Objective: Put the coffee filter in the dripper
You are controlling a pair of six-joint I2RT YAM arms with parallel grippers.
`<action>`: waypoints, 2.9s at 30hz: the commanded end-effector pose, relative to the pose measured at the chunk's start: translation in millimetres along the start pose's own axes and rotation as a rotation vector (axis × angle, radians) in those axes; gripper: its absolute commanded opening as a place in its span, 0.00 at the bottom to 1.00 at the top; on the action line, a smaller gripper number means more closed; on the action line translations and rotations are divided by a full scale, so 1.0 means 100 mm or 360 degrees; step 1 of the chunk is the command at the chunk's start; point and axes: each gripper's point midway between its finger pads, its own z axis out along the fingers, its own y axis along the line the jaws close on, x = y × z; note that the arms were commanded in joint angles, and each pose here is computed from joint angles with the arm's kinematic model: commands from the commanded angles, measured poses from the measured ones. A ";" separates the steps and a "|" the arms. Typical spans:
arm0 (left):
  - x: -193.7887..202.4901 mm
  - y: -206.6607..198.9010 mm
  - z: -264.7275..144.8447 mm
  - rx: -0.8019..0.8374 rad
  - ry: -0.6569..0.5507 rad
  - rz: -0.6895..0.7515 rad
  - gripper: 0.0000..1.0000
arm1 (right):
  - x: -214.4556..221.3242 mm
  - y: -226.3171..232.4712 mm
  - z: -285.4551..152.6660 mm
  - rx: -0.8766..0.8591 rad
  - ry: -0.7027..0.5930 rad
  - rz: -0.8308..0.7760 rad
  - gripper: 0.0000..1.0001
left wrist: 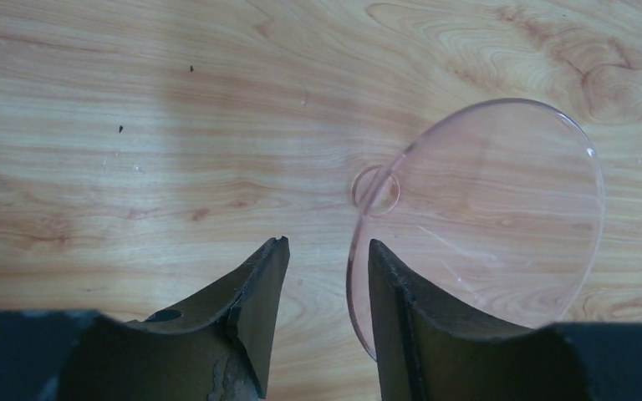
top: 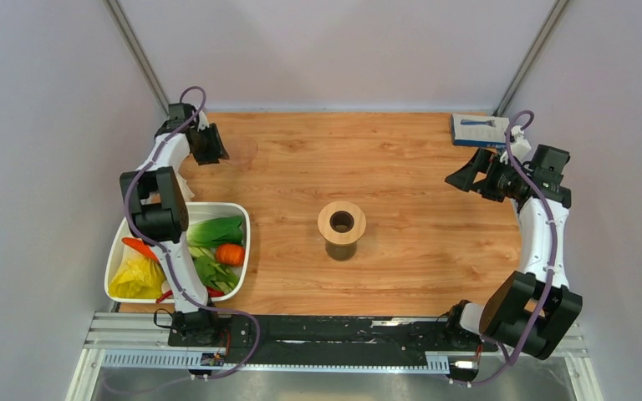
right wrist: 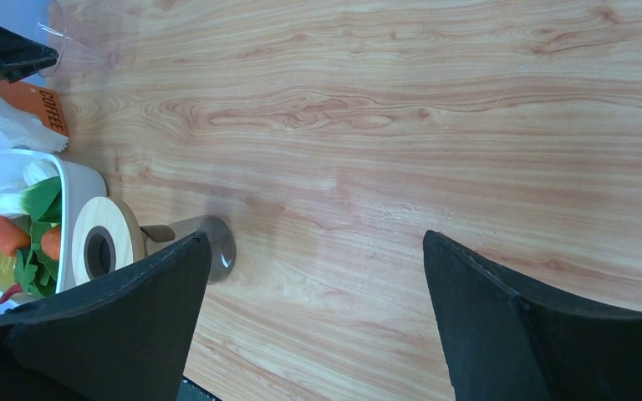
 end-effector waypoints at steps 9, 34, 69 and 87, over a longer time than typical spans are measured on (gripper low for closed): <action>-0.32 -0.13 -0.20 -0.0061 -0.0101 0.0059 0.00 | -0.36 0.05 -0.06 0.0038 -0.0077 -0.0161 1.00; 1.43 -3.07 -2.20 0.0933 0.0168 0.0702 0.00 | -0.28 1.61 -0.15 -0.0390 -0.0001 -0.0717 0.97; 1.90 -3.24 -2.12 0.0812 0.0278 0.0675 0.00 | 0.89 2.46 0.20 -0.0443 0.0718 -0.0541 0.52; 2.06 -3.12 -1.89 0.0739 0.0366 0.0697 0.00 | 1.01 2.44 0.35 -0.0475 0.0807 -0.0527 0.20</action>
